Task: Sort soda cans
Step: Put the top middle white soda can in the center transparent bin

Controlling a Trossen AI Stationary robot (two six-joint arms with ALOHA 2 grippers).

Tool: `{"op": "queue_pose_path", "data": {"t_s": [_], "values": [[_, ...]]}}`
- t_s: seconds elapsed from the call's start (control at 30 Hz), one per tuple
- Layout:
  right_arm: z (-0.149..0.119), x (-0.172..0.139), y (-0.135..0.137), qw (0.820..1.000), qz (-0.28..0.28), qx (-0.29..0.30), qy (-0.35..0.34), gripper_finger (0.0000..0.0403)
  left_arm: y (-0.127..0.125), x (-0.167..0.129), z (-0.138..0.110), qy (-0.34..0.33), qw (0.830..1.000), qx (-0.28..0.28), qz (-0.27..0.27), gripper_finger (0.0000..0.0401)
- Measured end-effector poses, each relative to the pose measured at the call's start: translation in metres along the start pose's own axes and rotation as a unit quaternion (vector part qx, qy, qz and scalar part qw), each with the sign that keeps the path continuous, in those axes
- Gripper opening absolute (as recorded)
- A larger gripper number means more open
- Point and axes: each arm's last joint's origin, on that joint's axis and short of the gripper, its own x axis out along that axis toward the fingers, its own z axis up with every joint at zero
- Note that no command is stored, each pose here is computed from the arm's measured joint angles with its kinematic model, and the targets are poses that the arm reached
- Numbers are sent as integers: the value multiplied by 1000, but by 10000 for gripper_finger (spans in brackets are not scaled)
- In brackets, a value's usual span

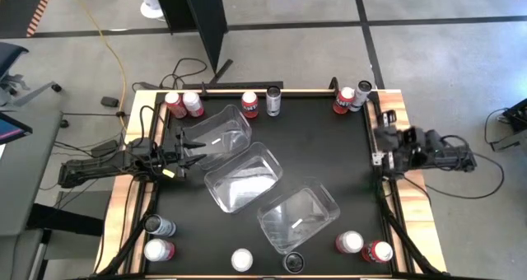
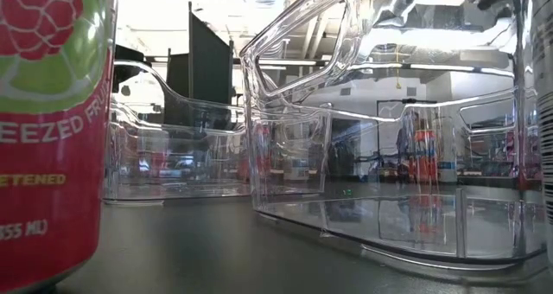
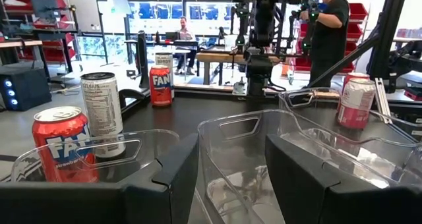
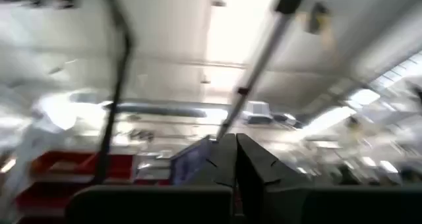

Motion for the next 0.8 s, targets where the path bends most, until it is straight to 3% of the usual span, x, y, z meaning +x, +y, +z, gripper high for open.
{"op": "queue_pose_path", "data": {"t_s": [0.1, 0.3, 0.53, 0.8], "values": [[7, 7, -6, 996, -84, 17, 36, 27, 0, 0, 0, 0, 1000, -3, 0, 169], [33, 23, -15, 977, -196, -40, 77, 27, 0, 0, 1, -5, 998, -55, 0, 169], [56, 40, -19, 960, -249, -82, 104, 27, 0, 0, 4, -19, 999, -50, -1, 169], [39, 71, -32, 914, -319, -166, 190, 27, 0, 0, 5, -24, 997, -70, -2, 169]]}}
